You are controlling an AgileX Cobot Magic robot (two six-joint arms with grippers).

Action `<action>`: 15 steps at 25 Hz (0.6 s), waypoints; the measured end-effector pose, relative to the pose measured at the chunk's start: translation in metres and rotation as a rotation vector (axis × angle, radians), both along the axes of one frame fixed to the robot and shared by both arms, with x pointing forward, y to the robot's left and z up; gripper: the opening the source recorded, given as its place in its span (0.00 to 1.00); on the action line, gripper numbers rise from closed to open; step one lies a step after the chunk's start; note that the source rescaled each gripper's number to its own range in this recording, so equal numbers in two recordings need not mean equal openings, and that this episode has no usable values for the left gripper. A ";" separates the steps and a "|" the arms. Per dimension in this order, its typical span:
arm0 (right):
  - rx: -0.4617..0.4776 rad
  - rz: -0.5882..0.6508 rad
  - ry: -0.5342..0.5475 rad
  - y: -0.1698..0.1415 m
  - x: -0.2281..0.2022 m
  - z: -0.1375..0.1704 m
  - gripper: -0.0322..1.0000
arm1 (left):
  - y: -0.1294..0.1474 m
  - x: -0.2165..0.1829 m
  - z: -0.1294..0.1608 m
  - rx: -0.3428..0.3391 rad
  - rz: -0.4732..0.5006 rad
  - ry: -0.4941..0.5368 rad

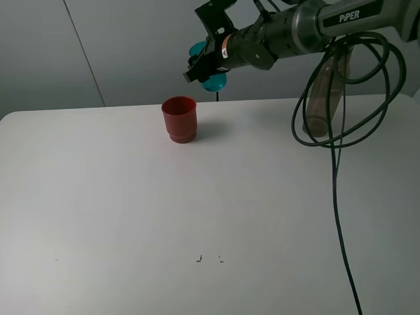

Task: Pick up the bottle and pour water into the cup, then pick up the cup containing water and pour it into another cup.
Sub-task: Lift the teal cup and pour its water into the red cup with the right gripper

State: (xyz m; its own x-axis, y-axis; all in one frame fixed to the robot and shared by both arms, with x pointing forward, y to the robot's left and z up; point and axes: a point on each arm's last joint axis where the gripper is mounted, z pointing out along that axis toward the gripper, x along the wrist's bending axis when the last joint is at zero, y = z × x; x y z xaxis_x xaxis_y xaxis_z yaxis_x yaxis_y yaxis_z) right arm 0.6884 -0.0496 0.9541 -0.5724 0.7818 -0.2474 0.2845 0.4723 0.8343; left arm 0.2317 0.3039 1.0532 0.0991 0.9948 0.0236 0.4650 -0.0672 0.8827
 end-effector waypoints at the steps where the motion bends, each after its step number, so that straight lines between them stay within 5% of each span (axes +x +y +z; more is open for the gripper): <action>1: -0.021 0.013 -0.011 0.000 0.000 0.000 0.14 | 0.000 0.000 0.000 0.000 0.000 0.000; 15: -0.226 0.143 -0.123 0.001 0.000 0.000 0.14 | 0.000 0.000 0.000 0.000 0.000 0.000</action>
State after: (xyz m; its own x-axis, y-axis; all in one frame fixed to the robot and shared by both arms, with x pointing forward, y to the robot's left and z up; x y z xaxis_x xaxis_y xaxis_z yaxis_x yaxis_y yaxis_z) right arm 0.6879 -0.0485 0.9539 -0.6274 0.6127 -0.4806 0.1048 0.6780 0.7275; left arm 0.2317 0.3039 1.0532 0.0991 0.9948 0.0236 0.4650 -0.0672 0.8827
